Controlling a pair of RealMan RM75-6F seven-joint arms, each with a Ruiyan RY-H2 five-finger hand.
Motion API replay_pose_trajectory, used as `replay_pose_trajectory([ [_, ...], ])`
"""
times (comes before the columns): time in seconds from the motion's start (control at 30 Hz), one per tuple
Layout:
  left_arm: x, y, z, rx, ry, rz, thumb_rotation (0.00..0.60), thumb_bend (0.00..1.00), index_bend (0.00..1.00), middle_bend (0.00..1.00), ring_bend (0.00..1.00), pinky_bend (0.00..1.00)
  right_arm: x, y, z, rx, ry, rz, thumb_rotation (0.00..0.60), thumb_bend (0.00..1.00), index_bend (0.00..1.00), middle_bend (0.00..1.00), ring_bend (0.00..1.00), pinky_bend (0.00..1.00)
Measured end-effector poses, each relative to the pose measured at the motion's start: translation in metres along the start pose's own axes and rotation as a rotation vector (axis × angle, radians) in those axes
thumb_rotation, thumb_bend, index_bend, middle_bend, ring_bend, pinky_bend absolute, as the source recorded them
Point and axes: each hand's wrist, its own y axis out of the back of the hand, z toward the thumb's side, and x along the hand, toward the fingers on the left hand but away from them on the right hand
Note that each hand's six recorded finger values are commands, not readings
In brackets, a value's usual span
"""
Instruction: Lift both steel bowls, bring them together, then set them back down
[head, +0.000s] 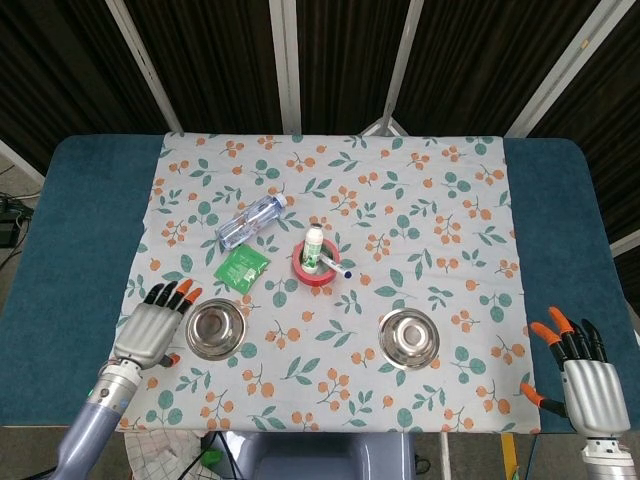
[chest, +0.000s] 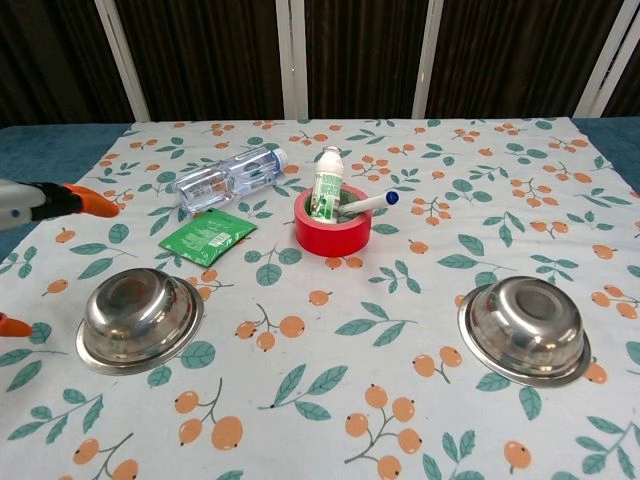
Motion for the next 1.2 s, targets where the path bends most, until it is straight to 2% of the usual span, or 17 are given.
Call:
replay_pose_trajectory([
  [0.27, 0.023, -0.014, 0.023, 0.005, -0.057, -0.025, 0.6, 0.0, 0.06, 0.0, 0.0, 0.07, -0.001, 0.001, -0.002, 0.007, -0.004, -0.006, 0.6, 0.13, 0.23, 0.08, 0.11, 0.0],
  [0.67, 0.04, -0.028, 0.027, 0.016, -0.046, -0.043, 0.6, 0.0, 0.06, 0.0, 0.0, 0.08, -0.002, 0.001, -0.004, 0.01, -0.014, -0.01, 0.6, 0.13, 0.23, 0.08, 0.11, 0.0],
  [0.97, 0.045, -0.036, 0.028, 0.017, -0.054, -0.059, 0.6, 0.0, 0.07, 0.0, 0.04, 0.11, -0.003, 0.0, -0.004, 0.009, -0.019, -0.008, 0.6, 0.13, 0.23, 0.08, 0.11, 0.0],
  [1.2, 0.046, -0.039, 0.028, 0.022, -0.059, -0.061, 0.6, 0.0, 0.11, 0.02, 0.1, 0.18, -0.003, 0.0, -0.004, 0.008, -0.026, -0.014, 0.6, 0.13, 0.23, 0.08, 0.11, 0.0],
])
